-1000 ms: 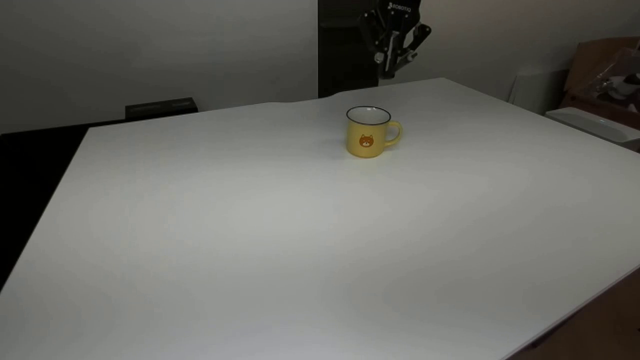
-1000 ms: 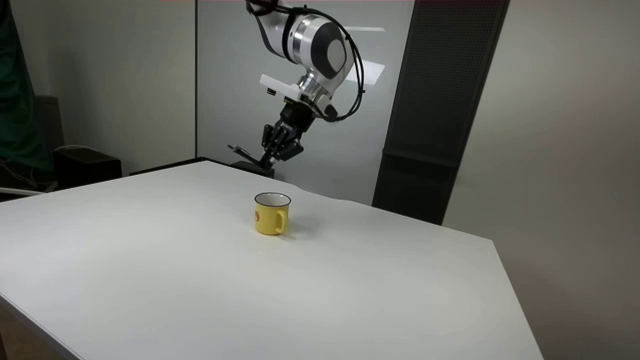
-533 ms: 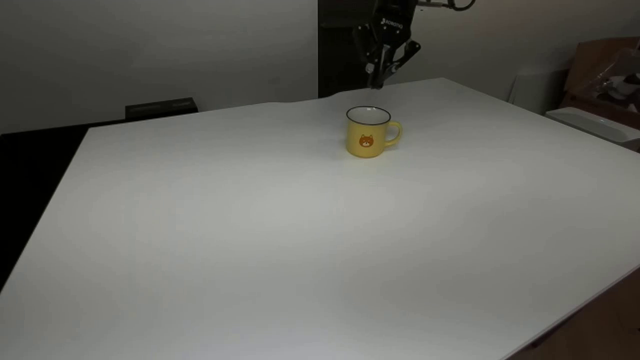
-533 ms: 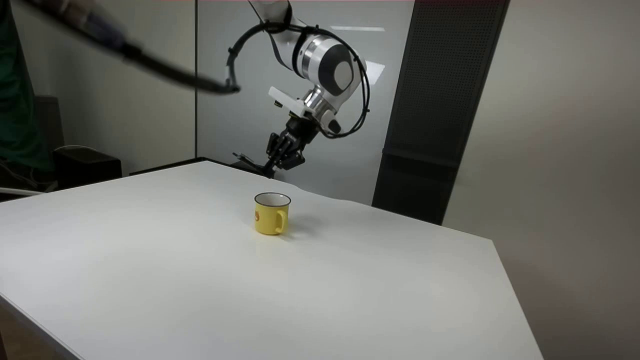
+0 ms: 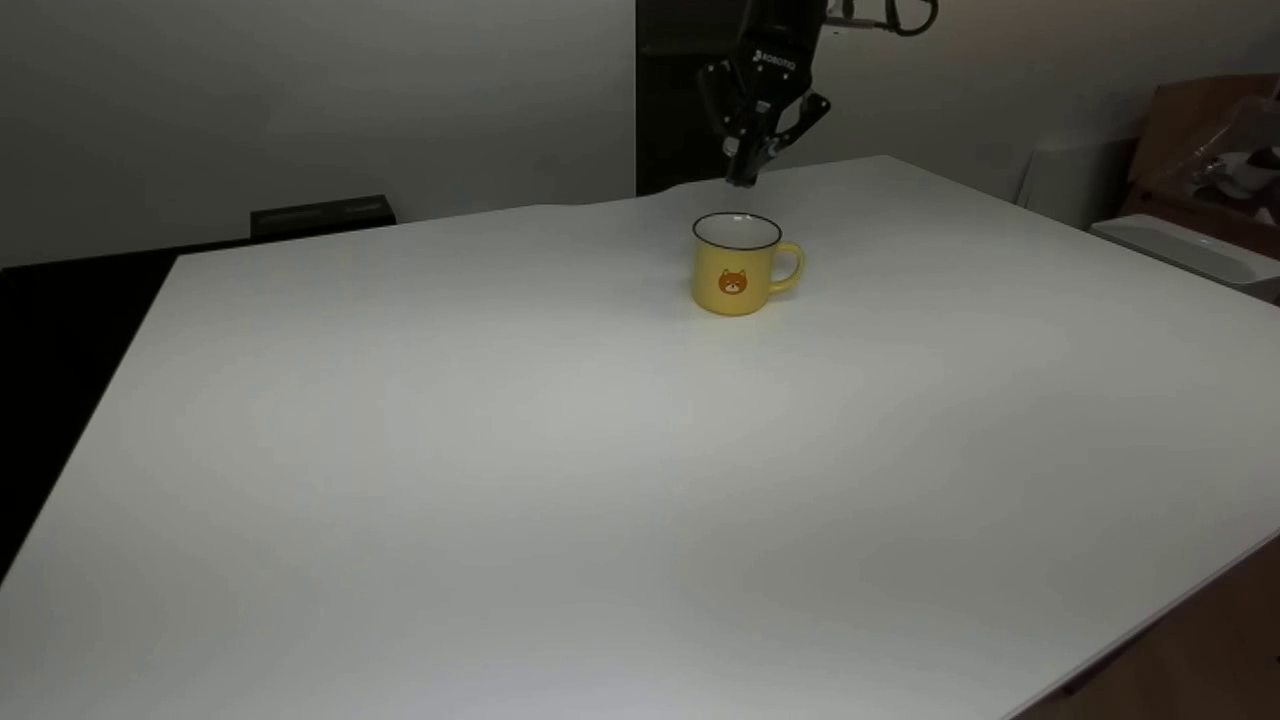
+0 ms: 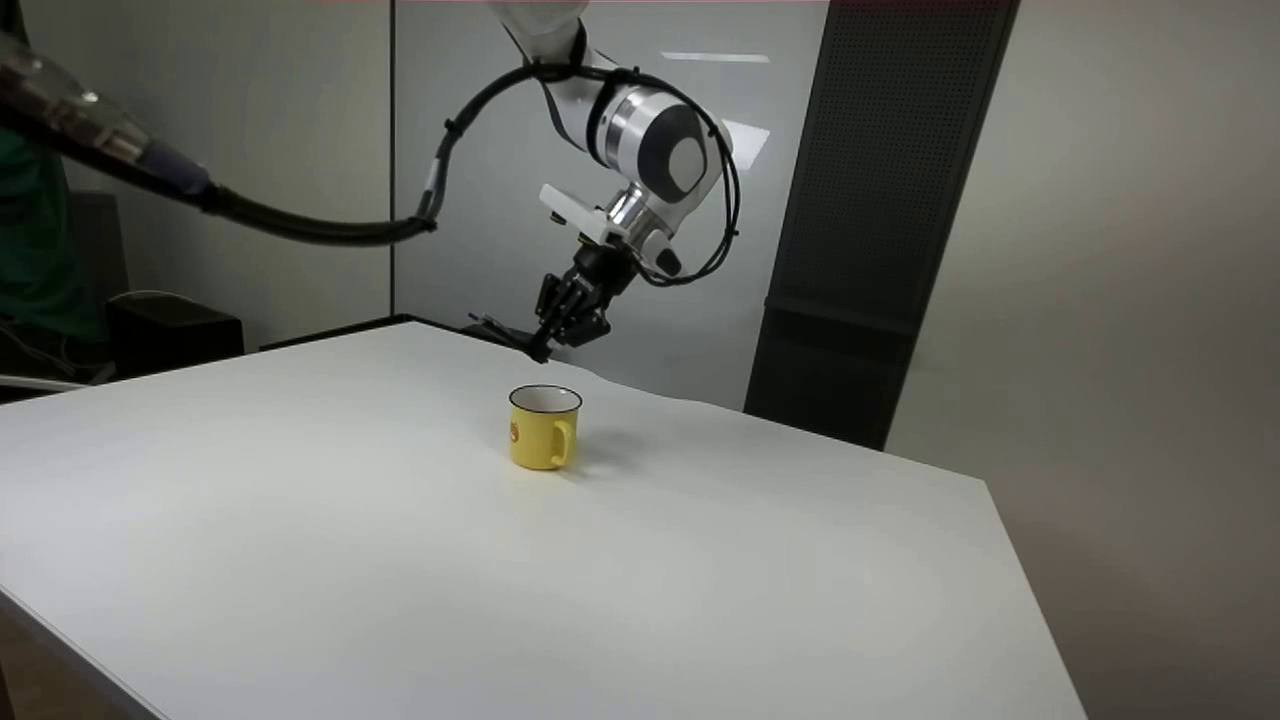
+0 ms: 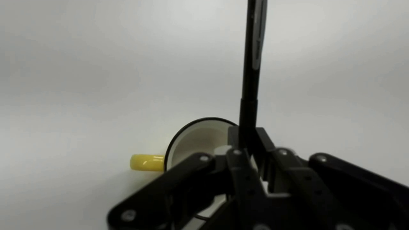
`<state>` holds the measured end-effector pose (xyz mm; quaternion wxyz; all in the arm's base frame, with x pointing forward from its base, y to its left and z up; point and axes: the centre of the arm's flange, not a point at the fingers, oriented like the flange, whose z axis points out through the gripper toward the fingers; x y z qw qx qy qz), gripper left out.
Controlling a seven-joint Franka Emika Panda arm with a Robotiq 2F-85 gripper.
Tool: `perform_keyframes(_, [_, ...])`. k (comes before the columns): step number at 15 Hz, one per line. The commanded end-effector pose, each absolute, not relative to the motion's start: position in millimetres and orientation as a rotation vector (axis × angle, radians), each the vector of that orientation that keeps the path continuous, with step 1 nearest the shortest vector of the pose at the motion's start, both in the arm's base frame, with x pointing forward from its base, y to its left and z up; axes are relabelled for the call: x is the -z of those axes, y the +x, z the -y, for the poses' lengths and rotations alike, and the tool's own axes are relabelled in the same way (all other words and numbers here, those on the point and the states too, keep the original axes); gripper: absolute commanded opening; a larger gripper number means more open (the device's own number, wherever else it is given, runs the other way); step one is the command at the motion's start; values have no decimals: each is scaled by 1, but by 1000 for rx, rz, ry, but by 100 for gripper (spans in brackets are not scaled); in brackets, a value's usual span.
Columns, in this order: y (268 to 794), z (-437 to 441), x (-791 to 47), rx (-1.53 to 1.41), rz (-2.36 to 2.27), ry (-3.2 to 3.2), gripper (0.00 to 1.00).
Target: Put the pen in the yellow mug
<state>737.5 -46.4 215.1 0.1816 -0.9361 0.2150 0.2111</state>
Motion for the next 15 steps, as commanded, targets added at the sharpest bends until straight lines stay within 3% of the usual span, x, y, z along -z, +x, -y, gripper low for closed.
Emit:
perform_keyframes(1, [753,55,-214,-607,-677,-2608,3])
perform_keyframes(15, [749,68,-185,-569,-715,-2596,3])
